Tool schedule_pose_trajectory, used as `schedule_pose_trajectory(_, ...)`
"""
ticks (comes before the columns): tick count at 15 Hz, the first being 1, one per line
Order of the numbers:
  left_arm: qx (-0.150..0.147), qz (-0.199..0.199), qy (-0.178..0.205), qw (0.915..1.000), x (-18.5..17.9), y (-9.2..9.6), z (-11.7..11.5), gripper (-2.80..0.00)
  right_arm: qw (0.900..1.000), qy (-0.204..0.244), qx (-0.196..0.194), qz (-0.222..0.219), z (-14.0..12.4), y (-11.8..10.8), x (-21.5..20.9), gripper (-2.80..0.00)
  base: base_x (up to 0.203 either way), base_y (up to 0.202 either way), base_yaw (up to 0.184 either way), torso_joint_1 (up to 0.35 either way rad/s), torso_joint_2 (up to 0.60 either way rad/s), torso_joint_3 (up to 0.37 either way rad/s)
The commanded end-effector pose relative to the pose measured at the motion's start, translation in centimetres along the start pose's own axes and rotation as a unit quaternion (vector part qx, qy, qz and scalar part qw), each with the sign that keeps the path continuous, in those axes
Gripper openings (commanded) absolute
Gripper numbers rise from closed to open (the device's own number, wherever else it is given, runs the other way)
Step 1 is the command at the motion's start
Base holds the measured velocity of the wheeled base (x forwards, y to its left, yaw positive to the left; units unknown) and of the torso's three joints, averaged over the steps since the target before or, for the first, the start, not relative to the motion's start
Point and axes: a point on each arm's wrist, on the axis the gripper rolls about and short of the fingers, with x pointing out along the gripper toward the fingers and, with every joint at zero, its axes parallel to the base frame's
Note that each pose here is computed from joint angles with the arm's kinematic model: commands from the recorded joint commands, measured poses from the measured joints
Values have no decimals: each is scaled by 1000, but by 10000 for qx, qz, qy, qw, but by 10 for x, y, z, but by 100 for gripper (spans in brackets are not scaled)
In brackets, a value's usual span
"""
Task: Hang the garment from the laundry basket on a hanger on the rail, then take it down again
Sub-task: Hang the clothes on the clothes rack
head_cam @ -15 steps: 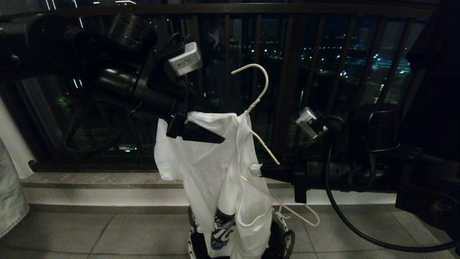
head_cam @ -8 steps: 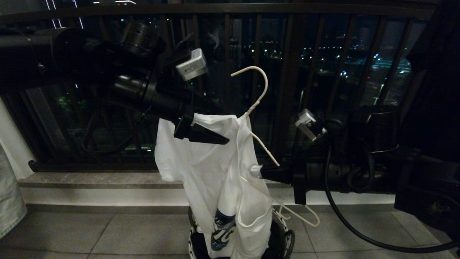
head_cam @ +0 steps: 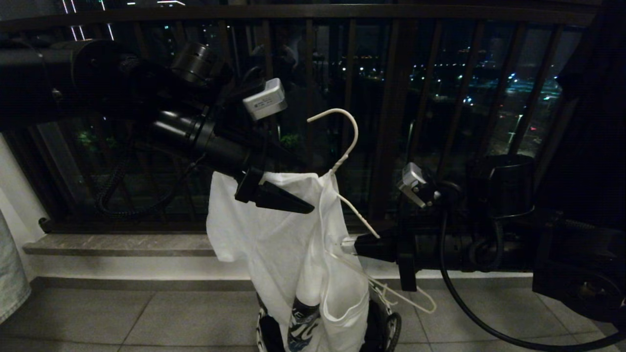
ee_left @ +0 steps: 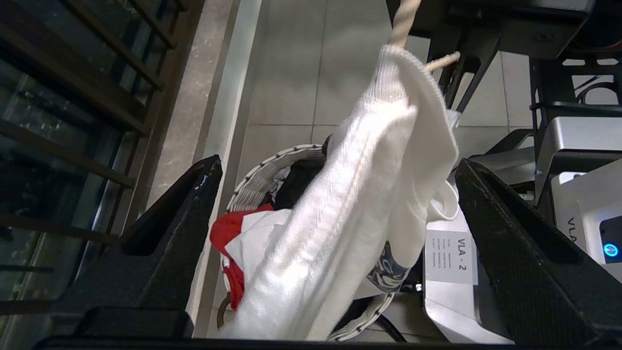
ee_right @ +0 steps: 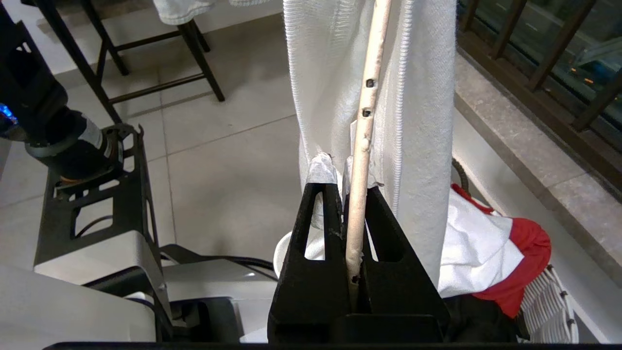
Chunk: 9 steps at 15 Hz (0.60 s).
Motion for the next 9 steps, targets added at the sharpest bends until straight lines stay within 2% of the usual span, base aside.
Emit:
schedule_pose_trajectory(1,-3,-34,1,10000,1,0,-1,0,10000,-3,-14,29,-1,1,0,-280,0,0,0,0,0,0)
schedule_pose_trajectory(9,-134,-115,78,9998,12,7,-11,0,10000,-27,-88,26,0,1,-1,-280,0,0,0,0,0,0)
